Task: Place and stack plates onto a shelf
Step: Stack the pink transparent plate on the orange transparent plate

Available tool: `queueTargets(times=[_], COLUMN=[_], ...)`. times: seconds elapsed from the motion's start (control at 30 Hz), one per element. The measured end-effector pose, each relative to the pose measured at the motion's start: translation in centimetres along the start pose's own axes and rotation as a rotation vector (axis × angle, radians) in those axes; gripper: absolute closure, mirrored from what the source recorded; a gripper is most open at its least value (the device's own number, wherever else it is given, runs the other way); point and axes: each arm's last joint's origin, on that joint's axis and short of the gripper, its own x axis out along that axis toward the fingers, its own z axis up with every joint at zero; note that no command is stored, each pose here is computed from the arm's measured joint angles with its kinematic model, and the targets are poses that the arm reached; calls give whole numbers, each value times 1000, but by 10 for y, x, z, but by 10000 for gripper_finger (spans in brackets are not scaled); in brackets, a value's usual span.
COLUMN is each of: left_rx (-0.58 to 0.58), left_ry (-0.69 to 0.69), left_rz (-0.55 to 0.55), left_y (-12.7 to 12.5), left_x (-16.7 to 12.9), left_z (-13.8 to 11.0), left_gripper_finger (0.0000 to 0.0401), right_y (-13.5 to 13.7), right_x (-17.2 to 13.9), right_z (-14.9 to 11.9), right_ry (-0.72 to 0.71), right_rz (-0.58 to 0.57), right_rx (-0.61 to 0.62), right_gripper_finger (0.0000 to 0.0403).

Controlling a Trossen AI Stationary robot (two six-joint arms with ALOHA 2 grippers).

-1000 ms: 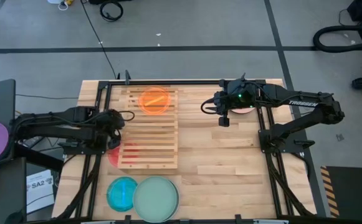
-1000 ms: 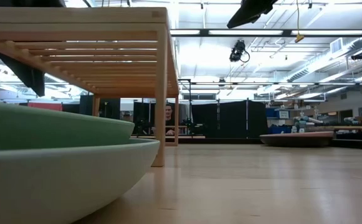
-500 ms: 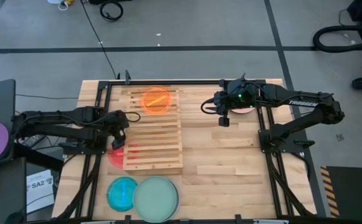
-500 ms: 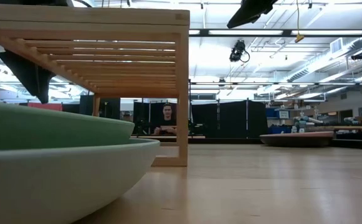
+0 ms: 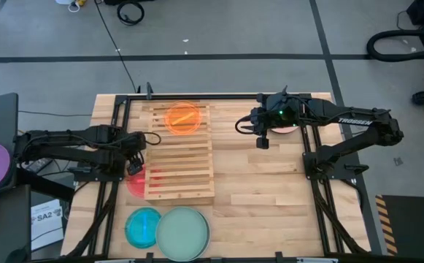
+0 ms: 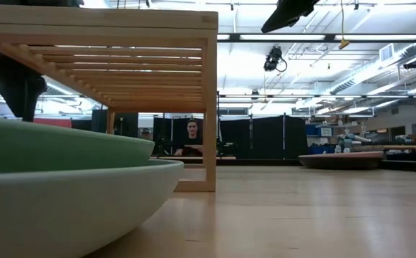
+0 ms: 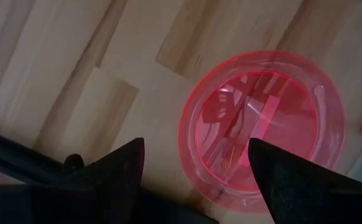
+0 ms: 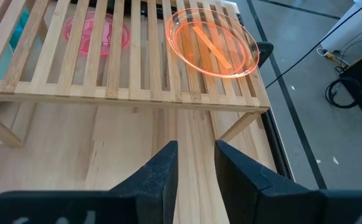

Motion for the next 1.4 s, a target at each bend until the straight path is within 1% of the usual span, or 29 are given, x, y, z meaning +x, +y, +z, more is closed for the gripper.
queueTargets(times=[0.27, 0.43, 0.5, 0.57, 0.63, 0.73, 0.93, 1.17, 1.4], left_rx=[-97, -108, -165, -202, -204, -209, -209, -196, -191], left_ry=[-19, -40, -52, -55, -55, -45, -55, -131, -160], left_rz=[-9, -11, -20, -55, -87, -98, -82, -94, -91], left_y=[-1, -1, -2, -2, -3, -3, -3, -5, -5], left_x=[0, 1, 8, 15, 21, 25, 25, 27, 27], left_z=[2, 3, 3, 2, 2, 0, 0, 7, 10], left_gripper_finger=[108, 108, 108, 108, 108, 108, 108, 108, 108], right_y=[0, 0, 0, 0, 0, 0, 0, 0, 0], right_x=[0, 0, 0, 0, 0, 0, 0, 0, 0], right_z=[0, 0, 0, 0, 0, 0, 0, 0, 0], right_ry=[0, 0, 0, 0, 0, 0, 0, 0, -1], right_rz=[3, 3, 3, 3, 2, 2, 2, 2, 2], right_rx=[0, 0, 0, 0, 0, 0, 0, -1, -1], right_gripper_finger=[292, 292, 292, 292, 292, 292, 292, 292, 292])
